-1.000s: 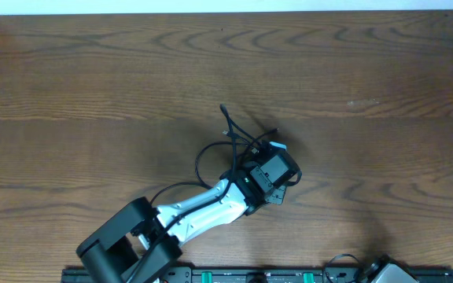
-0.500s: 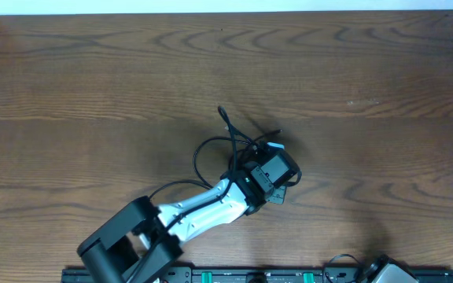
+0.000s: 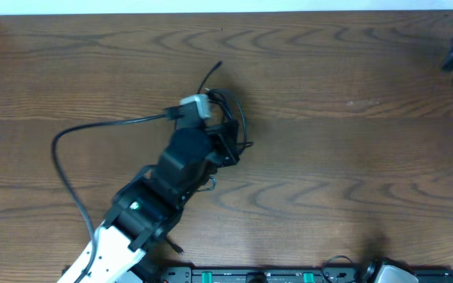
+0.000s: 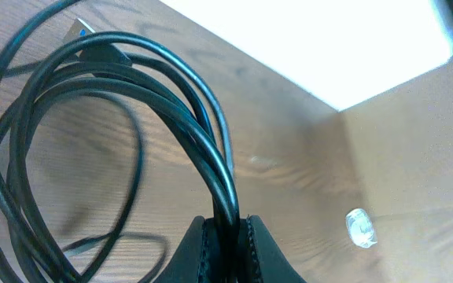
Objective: Untangle cables
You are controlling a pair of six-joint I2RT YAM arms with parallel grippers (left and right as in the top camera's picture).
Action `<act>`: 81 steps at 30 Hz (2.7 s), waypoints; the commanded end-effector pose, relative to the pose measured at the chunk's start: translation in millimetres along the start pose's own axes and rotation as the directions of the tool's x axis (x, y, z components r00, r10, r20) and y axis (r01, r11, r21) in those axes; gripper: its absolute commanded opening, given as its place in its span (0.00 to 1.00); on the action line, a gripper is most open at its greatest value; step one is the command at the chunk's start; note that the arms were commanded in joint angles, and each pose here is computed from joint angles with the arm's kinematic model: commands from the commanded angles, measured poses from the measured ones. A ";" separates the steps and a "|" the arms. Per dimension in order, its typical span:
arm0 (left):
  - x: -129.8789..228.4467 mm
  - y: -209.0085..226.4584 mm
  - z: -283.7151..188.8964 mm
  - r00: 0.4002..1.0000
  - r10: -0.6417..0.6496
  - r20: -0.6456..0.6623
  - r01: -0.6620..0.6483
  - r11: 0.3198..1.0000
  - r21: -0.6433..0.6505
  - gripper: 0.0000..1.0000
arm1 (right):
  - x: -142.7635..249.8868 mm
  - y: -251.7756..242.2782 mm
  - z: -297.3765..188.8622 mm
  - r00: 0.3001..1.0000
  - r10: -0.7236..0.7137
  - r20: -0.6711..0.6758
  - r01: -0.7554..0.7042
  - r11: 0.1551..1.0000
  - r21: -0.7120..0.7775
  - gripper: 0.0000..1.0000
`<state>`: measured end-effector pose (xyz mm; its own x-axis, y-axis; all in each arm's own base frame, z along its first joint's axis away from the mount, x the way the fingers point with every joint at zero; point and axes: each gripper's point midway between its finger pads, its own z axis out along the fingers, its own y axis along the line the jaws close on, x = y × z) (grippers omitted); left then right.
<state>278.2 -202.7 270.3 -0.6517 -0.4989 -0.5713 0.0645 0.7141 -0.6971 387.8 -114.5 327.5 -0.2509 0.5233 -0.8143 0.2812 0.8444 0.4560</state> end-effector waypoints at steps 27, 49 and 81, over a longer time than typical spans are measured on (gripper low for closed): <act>21.8 -6.3 8.8 0.944 0.105 -0.311 -0.030 0.971 0.236 0.08 | 315.8 166.2 -84.7 0.503 -0.515 -0.695 -0.366 0.601 -0.710 0.71; 36.8 -8.9 15.9 0.912 0.127 -0.389 -0.014 0.960 0.280 0.08 | 365.6 192.8 -59.8 0.542 -0.419 -0.729 -0.104 0.827 -0.553 0.11; -42.1 68.8 -16.0 0.964 0.061 -0.260 0.002 0.972 0.236 0.08 | 310.2 44.3 -1.8 0.580 -0.231 -0.781 0.085 0.971 -0.224 0.01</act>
<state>303.6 -118.7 244.7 -0.8280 -0.3592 -0.4306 0.1697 0.5714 -0.8029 321.1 23.8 80.1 -0.8334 0.4659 -0.2974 0.4096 0.8818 0.2336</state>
